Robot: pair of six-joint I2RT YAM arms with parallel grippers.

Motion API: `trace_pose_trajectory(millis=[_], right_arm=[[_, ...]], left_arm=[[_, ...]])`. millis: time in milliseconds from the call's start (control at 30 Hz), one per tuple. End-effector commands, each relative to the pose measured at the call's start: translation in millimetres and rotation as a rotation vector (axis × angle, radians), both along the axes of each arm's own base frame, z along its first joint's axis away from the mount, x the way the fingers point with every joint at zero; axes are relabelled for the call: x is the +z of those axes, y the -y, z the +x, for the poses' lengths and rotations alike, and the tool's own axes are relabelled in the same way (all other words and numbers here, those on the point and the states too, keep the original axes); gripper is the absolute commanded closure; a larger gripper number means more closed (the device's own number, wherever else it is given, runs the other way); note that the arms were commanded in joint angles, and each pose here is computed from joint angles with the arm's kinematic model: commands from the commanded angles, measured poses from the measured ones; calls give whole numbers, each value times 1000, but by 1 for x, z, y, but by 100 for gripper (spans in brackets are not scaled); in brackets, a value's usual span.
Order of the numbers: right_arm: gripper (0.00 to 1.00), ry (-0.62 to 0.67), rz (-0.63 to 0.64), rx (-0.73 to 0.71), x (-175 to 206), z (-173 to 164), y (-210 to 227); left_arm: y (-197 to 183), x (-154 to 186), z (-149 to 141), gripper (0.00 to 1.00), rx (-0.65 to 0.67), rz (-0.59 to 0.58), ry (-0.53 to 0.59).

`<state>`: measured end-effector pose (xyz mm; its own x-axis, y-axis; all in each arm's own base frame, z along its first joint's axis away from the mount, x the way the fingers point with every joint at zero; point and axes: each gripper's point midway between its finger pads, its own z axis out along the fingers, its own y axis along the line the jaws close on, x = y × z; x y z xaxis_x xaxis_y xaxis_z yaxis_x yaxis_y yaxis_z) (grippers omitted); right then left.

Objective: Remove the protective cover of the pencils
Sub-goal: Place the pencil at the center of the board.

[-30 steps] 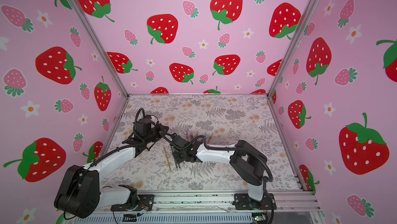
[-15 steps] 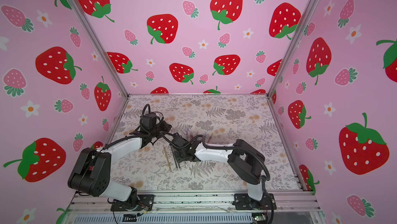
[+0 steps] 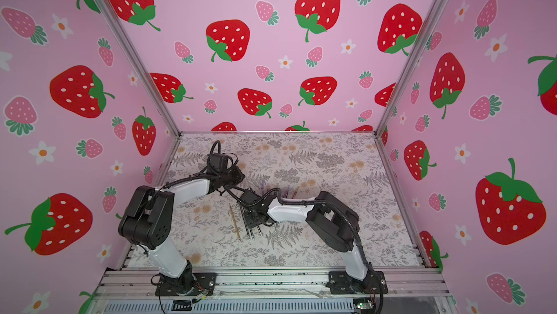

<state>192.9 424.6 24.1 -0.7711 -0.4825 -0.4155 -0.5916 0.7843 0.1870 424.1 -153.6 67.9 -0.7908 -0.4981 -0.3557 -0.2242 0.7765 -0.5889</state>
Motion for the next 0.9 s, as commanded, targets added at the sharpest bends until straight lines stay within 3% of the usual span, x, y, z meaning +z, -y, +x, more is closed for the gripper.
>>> trace_pose_trajectory(millis=[0,600,867], right_arm=[[100,-26,-32,-37,-8,2,4],[78,-21,-39,-44,-7,3,7],[74,-13,-26,-36,-4,3,5]], left_arm=[[0,0,5,100,-14,32,-14],[0,-32,7,100,-34,150,-126],[-10,-37,5,99,-24,238,-157]])
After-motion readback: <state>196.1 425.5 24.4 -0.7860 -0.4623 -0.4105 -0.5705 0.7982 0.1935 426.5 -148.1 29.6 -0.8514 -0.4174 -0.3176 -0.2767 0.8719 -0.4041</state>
